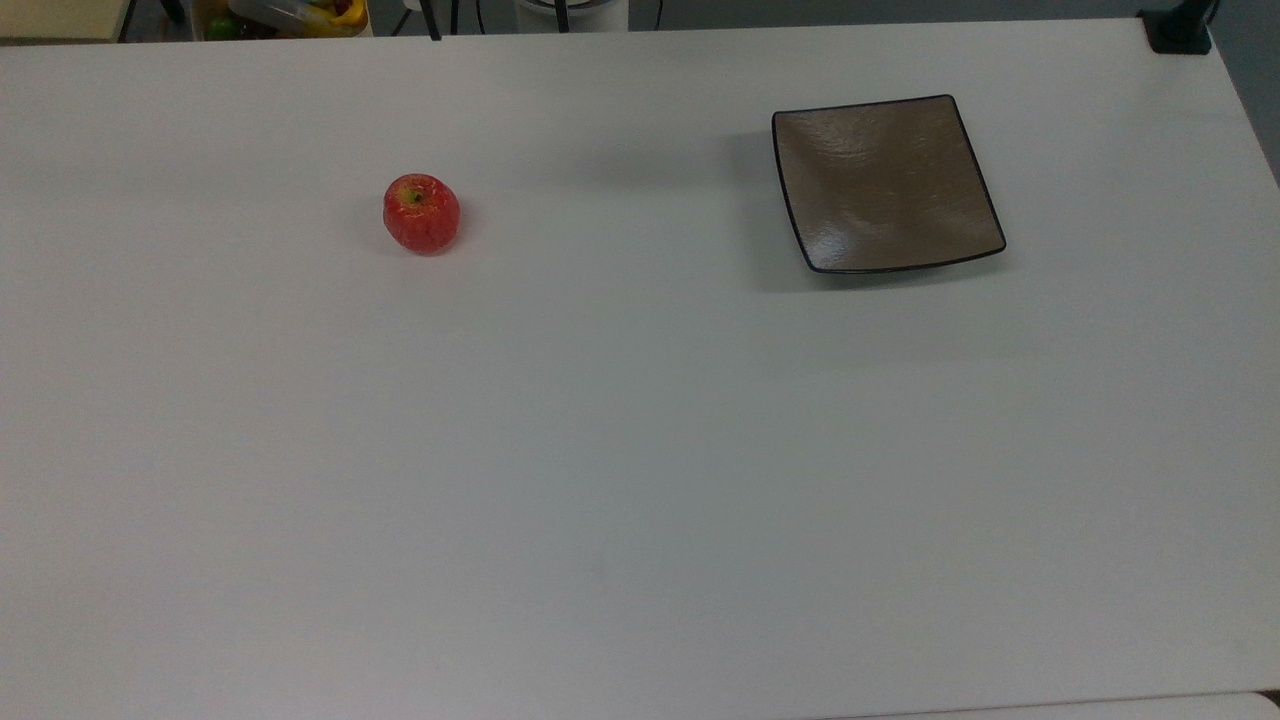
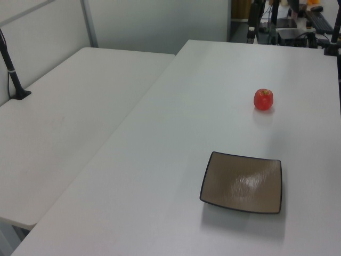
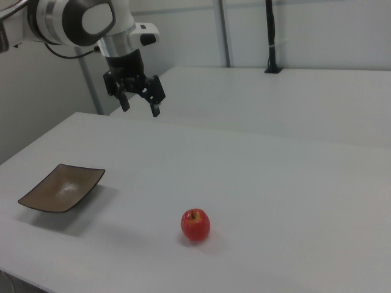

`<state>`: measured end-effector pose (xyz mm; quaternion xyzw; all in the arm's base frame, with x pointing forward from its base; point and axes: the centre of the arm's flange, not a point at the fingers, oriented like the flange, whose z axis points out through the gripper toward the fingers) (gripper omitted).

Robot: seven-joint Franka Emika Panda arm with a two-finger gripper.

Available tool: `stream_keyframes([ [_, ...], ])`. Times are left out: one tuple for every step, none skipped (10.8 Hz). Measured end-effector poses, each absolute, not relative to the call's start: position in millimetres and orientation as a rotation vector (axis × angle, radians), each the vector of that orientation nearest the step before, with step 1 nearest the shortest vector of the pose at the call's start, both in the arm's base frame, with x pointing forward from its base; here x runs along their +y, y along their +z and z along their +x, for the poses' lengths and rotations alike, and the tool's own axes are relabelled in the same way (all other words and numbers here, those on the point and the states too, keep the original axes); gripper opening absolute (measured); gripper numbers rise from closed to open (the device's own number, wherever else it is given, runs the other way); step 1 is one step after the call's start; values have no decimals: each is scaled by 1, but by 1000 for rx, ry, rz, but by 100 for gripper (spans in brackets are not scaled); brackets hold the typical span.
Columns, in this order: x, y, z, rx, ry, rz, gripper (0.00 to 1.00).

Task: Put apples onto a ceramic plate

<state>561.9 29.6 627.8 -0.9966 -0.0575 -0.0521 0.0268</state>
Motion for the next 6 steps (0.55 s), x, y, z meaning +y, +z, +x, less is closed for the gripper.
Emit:
stream_keyframes([
  [30,627,562,-178,-160,-3079,100],
  [31,627,562,-182,-158,-3078,100],
  [34,626,562,-190,-155,-3078,100],
  [36,625,562,-194,-153,-3078,100],
  [36,625,562,-194,-152,-3078,100],
  [36,625,562,-194,-151,-3078,100],
])
